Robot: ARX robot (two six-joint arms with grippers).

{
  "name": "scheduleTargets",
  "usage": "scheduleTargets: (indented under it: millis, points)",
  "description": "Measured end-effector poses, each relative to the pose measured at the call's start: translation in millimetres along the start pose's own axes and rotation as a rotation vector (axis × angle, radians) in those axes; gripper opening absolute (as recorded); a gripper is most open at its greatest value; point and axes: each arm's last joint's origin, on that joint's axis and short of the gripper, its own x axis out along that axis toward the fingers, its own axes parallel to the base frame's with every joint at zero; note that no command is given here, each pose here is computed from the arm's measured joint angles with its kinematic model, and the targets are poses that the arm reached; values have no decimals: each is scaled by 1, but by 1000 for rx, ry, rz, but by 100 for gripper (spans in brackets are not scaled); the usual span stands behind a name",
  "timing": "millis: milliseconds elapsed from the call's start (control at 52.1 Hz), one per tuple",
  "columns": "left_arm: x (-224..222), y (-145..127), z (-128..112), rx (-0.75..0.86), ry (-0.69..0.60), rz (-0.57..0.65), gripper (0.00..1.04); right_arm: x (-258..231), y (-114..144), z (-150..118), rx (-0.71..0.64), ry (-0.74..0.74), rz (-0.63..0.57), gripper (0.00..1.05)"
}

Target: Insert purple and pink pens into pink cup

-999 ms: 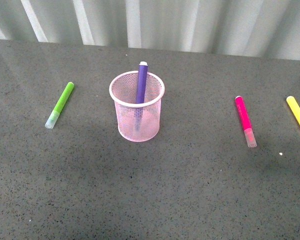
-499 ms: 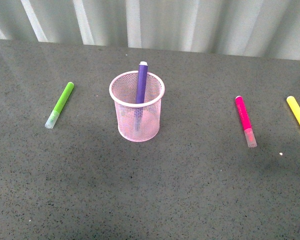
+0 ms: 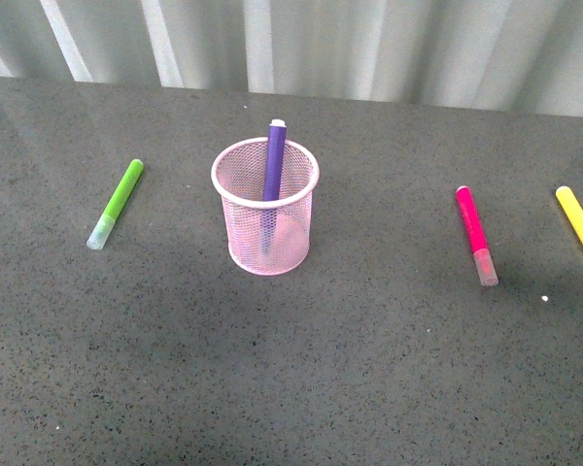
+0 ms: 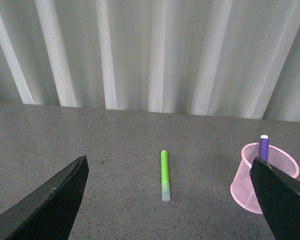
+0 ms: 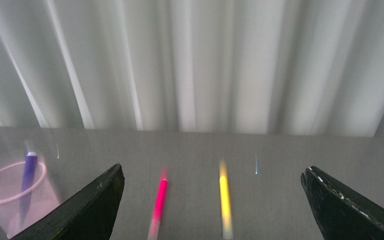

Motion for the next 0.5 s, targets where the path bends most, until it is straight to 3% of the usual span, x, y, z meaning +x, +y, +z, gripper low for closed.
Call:
scheduleTargets:
  millis: [96, 173, 327, 499]
  points:
    - [0, 0, 0, 0, 0, 0, 97, 41, 8, 24, -7, 71, 17, 98]
    - [0, 0, 0, 0, 0, 0, 98, 75, 15, 28, -20, 139, 20, 98]
    - [0, 0, 0, 0, 0, 0, 98, 141, 30, 16, 5, 337, 15, 98]
    - [0, 0, 0, 0, 0, 0, 98, 193, 44, 4, -5, 425, -15, 98]
